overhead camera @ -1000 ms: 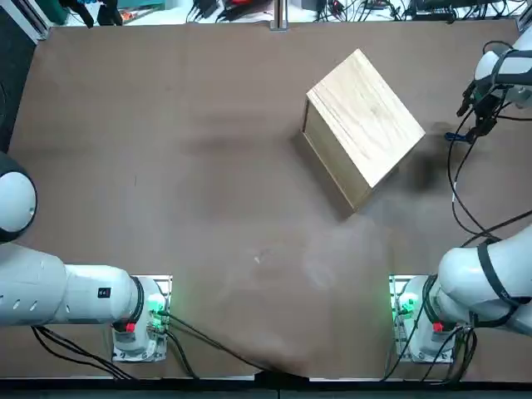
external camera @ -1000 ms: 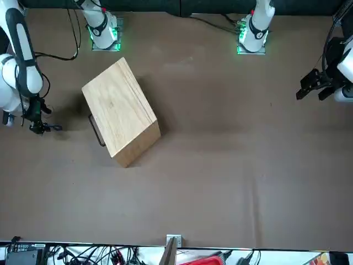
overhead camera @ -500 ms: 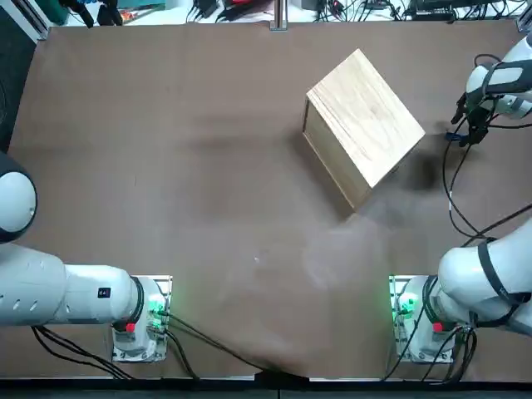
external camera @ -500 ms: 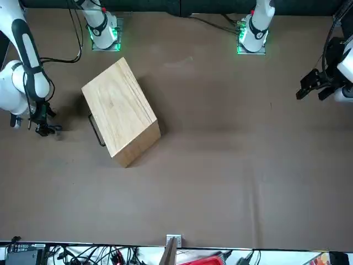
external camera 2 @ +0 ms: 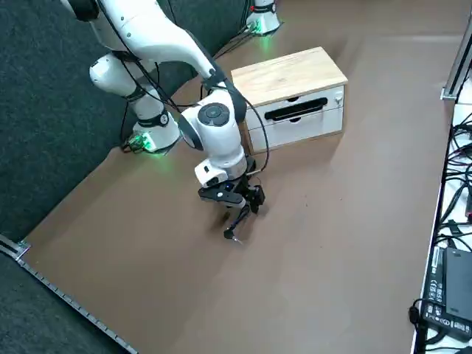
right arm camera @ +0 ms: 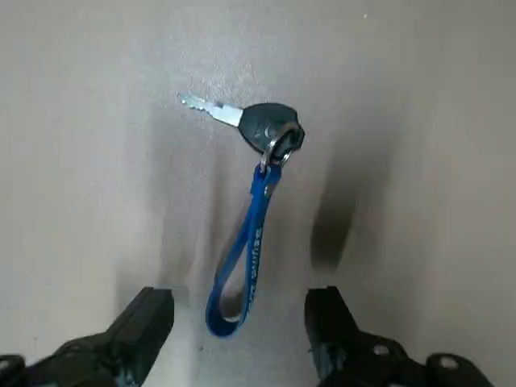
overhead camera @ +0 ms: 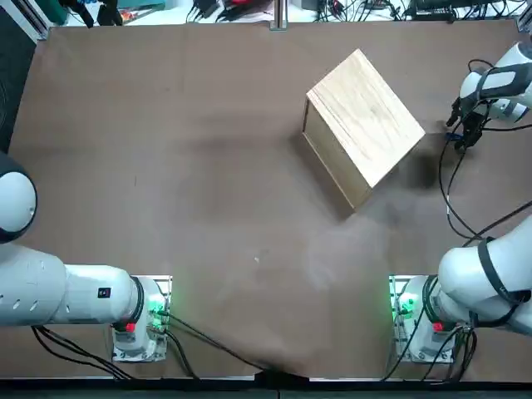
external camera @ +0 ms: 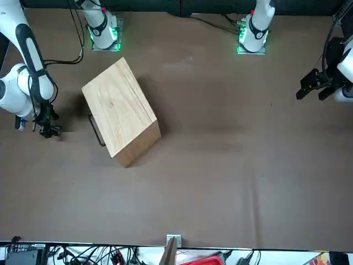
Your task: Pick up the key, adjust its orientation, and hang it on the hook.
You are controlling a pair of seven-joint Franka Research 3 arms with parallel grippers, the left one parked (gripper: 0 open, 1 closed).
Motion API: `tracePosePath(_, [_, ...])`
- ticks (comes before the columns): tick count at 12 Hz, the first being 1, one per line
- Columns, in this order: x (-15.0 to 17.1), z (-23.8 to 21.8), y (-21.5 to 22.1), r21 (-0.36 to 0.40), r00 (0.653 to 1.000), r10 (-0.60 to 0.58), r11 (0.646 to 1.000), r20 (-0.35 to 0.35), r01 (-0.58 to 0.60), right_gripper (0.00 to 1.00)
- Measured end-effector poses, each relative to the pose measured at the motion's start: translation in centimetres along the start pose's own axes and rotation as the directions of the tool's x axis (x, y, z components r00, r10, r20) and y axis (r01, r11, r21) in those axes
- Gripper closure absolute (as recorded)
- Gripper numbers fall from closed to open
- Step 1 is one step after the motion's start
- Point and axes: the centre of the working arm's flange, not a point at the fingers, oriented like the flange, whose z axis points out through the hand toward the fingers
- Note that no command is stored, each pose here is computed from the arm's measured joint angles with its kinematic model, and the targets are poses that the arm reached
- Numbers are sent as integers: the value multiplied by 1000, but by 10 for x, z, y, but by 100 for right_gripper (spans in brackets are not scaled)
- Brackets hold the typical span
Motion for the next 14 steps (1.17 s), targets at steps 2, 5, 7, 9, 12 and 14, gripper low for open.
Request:
tracePosePath(2, [-3, 4, 0, -1, 1000, -3, 1000, 2, 3, 0])
tracePosePath(5, [-5, 16, 2, 5, 1000, -4, 1000, -2, 4, 0])
tracePosePath(7, [-6, 19, 3, 12, 1000, -4, 1000, -6, 4, 0])
tracePosePath(9, [-6, 19, 3, 14, 1000, -2, 1000, -7, 3, 1])
tracePosePath(12, [-5, 18, 3, 15, 1000, 2, 1000, -8, -2, 3])
tracePosePath(14, [-5, 17, 3, 19, 1000, 4, 1000, -9, -4, 9])
